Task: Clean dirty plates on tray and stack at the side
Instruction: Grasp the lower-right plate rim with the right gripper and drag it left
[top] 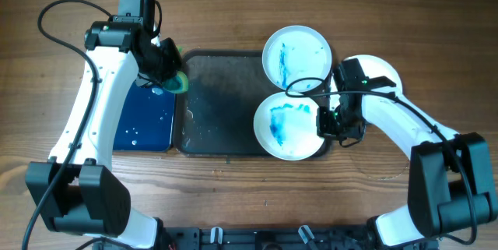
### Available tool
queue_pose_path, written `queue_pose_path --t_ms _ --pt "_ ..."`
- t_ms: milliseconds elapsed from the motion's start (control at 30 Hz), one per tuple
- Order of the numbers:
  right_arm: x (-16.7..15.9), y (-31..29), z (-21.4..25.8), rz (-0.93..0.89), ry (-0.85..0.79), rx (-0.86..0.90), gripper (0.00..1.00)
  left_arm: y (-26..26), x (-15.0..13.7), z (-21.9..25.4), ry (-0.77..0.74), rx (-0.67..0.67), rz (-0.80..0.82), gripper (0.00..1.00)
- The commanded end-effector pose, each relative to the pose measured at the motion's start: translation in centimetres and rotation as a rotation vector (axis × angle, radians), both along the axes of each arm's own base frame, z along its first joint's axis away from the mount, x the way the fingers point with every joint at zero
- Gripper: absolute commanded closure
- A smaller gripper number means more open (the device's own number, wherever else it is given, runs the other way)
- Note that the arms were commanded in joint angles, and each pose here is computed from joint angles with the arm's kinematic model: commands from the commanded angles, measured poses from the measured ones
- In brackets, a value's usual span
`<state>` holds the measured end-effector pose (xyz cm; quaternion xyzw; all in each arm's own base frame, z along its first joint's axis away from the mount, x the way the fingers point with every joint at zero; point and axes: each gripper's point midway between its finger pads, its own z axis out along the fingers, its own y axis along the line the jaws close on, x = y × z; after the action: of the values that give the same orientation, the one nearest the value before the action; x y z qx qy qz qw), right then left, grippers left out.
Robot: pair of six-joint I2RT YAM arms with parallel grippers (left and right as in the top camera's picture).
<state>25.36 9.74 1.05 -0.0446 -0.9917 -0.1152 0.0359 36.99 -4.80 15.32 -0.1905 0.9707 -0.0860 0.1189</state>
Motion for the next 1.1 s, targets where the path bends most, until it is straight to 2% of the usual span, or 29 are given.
queue_pose_path --t_ms 0,167,300,433,500,600,667,767,800,933,1067 --pt "0.2 0.4 0.9 0.046 -0.009 -0.027 0.96 0.0 0.0 -0.2 0.007 -0.001 0.006 0.96" --pt "1.9 6.6 5.5 0.177 -0.161 0.013 0.96 0.0 -0.2 -0.3 0.013 -0.002 0.005 0.96" --pt "3.8 11.8 6.9 0.122 -0.342 -0.024 0.96 0.0 -0.2 -0.3 0.016 -0.004 0.006 0.96" --pt "6.2 16.4 4.9 0.018 -0.449 0.01 0.96 -0.1 -0.2 -0.3 0.016 -0.006 0.008 0.96" --pt "7.1 17.5 3.2 -0.033 -0.44 0.036 0.96 -0.1 -0.3 -0.3 0.016 -0.006 0.008 0.96" --pt "6.5 18.7 1.8 -0.027 -0.382 0.087 0.96 -0.1 -0.4 -0.3 0.021 -0.006 0.008 0.96" --pt "6.6 18.8 1.9 0.023 -0.403 0.088 0.83 -0.1 -0.3 -0.3 0.02 -0.006 0.008 0.96" --pt "6.9 19.6 2.8 0.17 -0.442 0.102 0.52 -0.1 -0.3 -0.3 0.019 -0.006 0.008 0.96" --pt "7.5 19.8 3.4 0.256 -0.472 0.09 0.46 -0.1 -0.3 -0.3 0.019 -0.006 0.008 0.96" --pt "9.7 19.8 3.9 0.409 -0.506 0.026 0.44 -0.1 -0.3 -0.3 0.019 -0.006 0.008 0.96" --pt "10.7 19.8 1.3 0.489 -0.408 0.006 0.47 -0.1 -0.4 -0.3 0.023 -0.006 0.008 0.96"
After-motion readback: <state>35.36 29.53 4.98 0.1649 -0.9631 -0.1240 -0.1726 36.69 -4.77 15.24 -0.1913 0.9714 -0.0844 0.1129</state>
